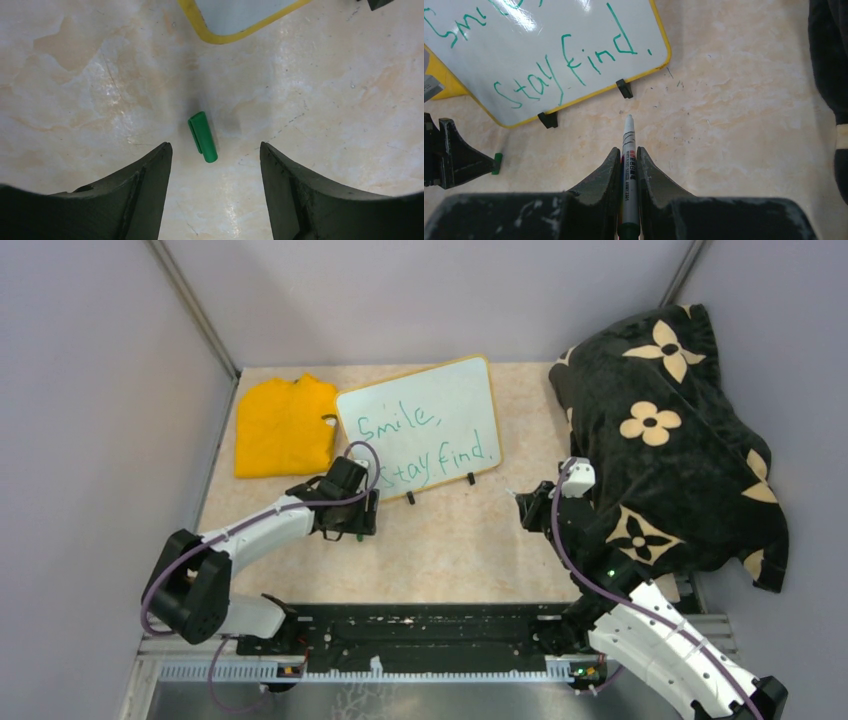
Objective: Write a sentence on the whiteboard
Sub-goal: Close the whiteboard marker at the center of the board.
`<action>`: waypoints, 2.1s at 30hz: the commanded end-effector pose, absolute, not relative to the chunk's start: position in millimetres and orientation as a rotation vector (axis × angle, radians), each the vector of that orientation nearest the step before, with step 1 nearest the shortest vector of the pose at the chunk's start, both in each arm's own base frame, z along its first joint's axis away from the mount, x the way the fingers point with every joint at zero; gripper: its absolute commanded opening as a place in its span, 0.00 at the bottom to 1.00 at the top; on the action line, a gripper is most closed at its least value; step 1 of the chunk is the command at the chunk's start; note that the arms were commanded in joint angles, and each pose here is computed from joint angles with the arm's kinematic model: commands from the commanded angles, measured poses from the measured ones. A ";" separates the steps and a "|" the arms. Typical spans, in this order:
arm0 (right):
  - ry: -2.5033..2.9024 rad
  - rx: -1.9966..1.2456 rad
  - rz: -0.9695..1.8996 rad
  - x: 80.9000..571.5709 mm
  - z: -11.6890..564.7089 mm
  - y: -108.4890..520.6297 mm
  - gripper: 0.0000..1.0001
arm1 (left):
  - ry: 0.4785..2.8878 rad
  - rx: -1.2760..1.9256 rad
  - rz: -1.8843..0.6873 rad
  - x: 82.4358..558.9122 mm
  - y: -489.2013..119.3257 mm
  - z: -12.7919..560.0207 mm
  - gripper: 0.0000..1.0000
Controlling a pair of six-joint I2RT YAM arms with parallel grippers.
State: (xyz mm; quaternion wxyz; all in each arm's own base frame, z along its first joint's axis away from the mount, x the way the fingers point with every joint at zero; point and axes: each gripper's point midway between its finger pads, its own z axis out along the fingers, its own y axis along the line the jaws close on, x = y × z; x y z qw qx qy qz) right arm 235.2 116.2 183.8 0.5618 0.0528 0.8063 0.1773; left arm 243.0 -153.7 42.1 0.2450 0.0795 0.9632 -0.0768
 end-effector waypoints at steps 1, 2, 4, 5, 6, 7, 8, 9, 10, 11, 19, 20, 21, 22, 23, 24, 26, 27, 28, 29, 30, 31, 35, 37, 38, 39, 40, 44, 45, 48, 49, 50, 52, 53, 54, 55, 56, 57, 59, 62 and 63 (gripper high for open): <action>1.868 0.125 0.424 237.9 191.3 117.3 0.00 | 2.625 0.168 -0.097 255.1 -145.0 45.4 0.70; 1.867 0.127 0.422 238.1 191.5 116.8 0.00 | 2.628 0.167 -0.094 255.8 -145.1 44.1 0.70; 1.868 0.125 0.423 237.8 191.4 117.1 0.00 | 2.634 0.165 -0.086 256.9 -145.2 41.2 0.70; 1.866 0.126 0.423 237.8 191.9 116.9 0.00 | 2.639 0.165 -0.083 257.3 -145.4 39.6 0.70; 1.866 0.127 0.423 237.7 191.9 116.8 0.00 | 2.645 0.164 -0.084 257.2 -145.7 38.0 0.69; 1.866 0.126 0.424 237.6 191.6 117.0 0.00 | 2.649 0.166 -0.082 257.8 -146.0 36.4 0.69; 1.865 0.126 0.424 237.8 191.8 117.0 0.00 | 2.649 0.165 -0.081 259.2 -146.5 36.0 0.69; 1.865 0.125 0.426 238.0 191.4 117.3 0.00 | 2.653 0.165 -0.075 260.1 -146.9 35.3 0.68; 1.866 0.124 0.428 238.0 190.9 117.8 0.00 | 2.655 0.164 -0.066 261.6 -146.9 34.7 0.68; 1.865 0.120 0.432 237.9 191.1 118.7 0.00 | 2.656 0.163 -0.057 262.8 -146.5 33.8 0.67; 1.866 0.116 0.432 238.9 192.1 119.7 0.00 | 2.675 0.159 -0.065 263.2 -150.0 25.6 0.63; 1.866 0.116 0.430 238.9 192.0 119.5 0.00 | 2.678 0.159 -0.064 262.7 -149.9 24.6 0.63; 1.867 0.115 0.431 238.7 191.7 119.7 0.00 | 2.682 0.159 -0.060 262.6 -149.6 23.4 0.63; 1.866 0.115 0.431 238.9 191.8 119.6 0.00 | 2.685 0.158 -0.057 262.2 -149.2 22.5 0.62; 1.865 0.115 0.430 239.0 192.2 119.5 0.00 | 2.686 0.156 -0.058 262.0 -149.1 22.2 0.62; 1.866 0.115 0.430 238.9 191.5 119.7 0.00 | 2.691 0.153 -0.055 260.5 -148.2 20.8 0.61; 1.867 0.115 0.430 238.8 191.4 119.7 0.00 | 2.691 0.149 -0.054 259.3 -147.3 20.7 0.61; 1.868 0.114 0.431 238.7 190.7 119.9 0.00 | 2.691 0.149 -0.054 258.7 -147.0 20.7 0.61; 1.866 0.114 0.432 238.9 191.2 120.0 0.00 | 2.692 0.149 -0.052 257.9 -146.5 20.3 0.61; 1.866 0.114 0.432 239.0 190.9 120.1 0.00 | 2.694 0.148 -0.049 257.6 -145.8 20.1 0.61; 1.865 0.114 0.434 239.0 191.2 120.3 0.00 | 2.696 0.146 -0.047 256.9 -145.2 19.8 0.61; 1.865 0.113 0.434 239.2 191.2 120.5 0.00 | 2.697 0.147 -0.048 256.5 -145.4 19.5 0.60; 1.866 0.114 0.434 238.8 191.7 120.3 0.00 | 2.696 0.143 -0.048 256.0 -145.1 19.5 0.60; 1.867 0.113 0.433 238.2 191.3 120.0 0.00 | 2.698 0.145 -0.047 255.1 -145.0 19.0 0.59; 1.867 0.113 0.433 238.1 191.2 119.8 0.00 | 2.700 0.144 -0.046 254.7 -144.5 18.9 0.59; 1.866 0.113 0.434 238.0 191.9 119.6 0.00 | 2.702 0.143 -0.044 254.1 -144.0 18.6 0.58; 1.865 0.112 0.435 237.7 192.2 119.8 0.00 | 2.702 0.142 -0.044 254.0 -143.8 18.8 0.57; 1.864 0.114 0.435 237.9 192.5 119.5 0.00 | 2.700 0.140 -0.044 253.0 -143.0 19.4 0.55; 1.864 0.115 0.435 237.9 192.6 119.5 0.00 | 2.699 0.142 -0.046 252.7 -143.2 19.7 0.54; 1.862 0.113 0.436 238.0 192.9 119.7 0.00 | 2.700 0.145 -0.048 251.8 -143.1 20.2 0.51; 1.863 0.114 0.435 238.0 192.7 119.5 0.00 | 2.698 0.146 -0.051 251.9 -143.6 20.6 0.50; 1.862 0.115 0.436 238.1 193.4 119.5 0.00 | 2.699 0.147 -0.052 251.7 -143.7 20.7 0.49; 1.865 0.114 0.435 237.7 192.7 119.5 0.00 | 2.694 0.148 -0.055 252.0 -144.2 21.6 0.49; 1.866 0.113 0.434 237.6 192.5 119.4 0.00 | 2.690 0.148 -0.056 252.8 -144.4 22.7 0.49; 1.866 0.113 0.434 237.4 192.2 119.3 0.00 | 2.687 0.148 -0.057 253.1 -144.4 22.9 0.49; 1.865 0.114 0.434 237.5 192.6 119.1 0.00 | 2.684 0.147 -0.059 254.1 -144.7 23.8 0.49; 1.865 0.113 0.434 237.2 192.4 119.1 0.00 | 2.684 0.150 -0.057 253.9 -144.7 24.0 0.49; 1.865 0.113 0.435 237.2 192.7 119.2 0.00 | 2.685 0.150 -0.059 253.8 -145.1 23.8 0.49; 1.865 0.117 0.434 237.2 192.0 118.6 0.00 | 2.685 0.148 -0.062 253.9 -145.2 23.7 0.48; 1.867 0.115 0.434 236.5 191.5 118.6 0.00 | 2.691 0.148 -0.063 251.8 -144.7 22.8 0.47; 1.866 0.117 0.433 236.7 191.3 118.3 0.00 | 2.693 0.148 -0.060 251.2 -144.0 22.5 0.47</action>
